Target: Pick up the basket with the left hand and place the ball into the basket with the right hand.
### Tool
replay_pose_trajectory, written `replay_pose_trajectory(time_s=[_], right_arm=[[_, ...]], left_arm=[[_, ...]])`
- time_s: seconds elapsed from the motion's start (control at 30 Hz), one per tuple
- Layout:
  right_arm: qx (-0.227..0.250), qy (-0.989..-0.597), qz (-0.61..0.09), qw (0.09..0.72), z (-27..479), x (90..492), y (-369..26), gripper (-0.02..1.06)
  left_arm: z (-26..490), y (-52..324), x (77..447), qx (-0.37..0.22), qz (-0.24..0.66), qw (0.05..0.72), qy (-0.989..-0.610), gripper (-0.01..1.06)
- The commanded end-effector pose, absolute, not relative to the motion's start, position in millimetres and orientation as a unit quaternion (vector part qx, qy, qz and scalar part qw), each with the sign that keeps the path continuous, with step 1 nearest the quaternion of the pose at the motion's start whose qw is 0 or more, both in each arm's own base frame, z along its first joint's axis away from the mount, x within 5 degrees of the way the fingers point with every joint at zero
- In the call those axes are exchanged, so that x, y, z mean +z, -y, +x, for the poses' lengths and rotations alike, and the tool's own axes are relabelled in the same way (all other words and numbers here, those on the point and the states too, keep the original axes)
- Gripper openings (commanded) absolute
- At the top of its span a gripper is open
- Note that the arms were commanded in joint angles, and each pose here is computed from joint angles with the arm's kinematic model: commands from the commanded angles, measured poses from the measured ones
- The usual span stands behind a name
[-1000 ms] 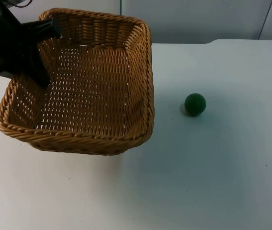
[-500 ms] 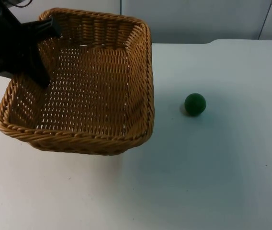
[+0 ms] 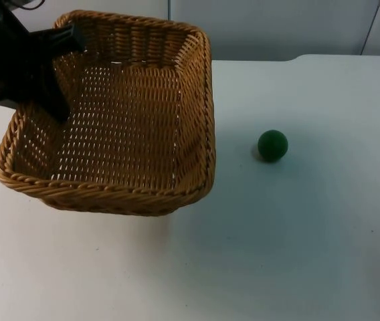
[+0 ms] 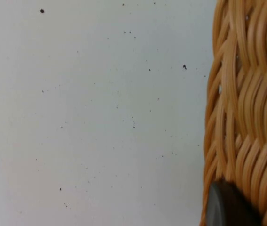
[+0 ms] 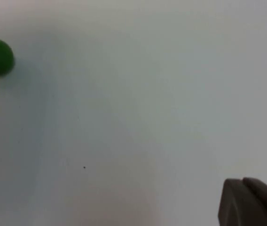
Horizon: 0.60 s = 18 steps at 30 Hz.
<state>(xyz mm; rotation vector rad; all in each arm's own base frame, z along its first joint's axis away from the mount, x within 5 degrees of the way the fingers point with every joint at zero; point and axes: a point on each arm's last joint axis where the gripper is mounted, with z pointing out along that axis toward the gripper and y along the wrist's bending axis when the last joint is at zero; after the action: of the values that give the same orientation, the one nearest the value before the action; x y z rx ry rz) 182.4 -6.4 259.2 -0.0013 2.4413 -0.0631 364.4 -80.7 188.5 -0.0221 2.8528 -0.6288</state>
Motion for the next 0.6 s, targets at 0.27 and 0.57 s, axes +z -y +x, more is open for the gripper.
replay_pose_trajectory(time_s=[0.27, 0.57], right_arm=[[-0.008, -0.937, -0.166, 0.307, 264.6, 223.3, -63.3, 0.0], [0.022, -0.949, -0.185, 0.254, 315.2, 173.6, -108.9, 0.78]], left_arm=[[364.9, 81.5, 194.9, -0.225, -0.018, 0.121, -0.967, 0.0], [365.1, 81.5, 195.0, -0.225, -0.018, 0.122, -0.967, 0.0]])
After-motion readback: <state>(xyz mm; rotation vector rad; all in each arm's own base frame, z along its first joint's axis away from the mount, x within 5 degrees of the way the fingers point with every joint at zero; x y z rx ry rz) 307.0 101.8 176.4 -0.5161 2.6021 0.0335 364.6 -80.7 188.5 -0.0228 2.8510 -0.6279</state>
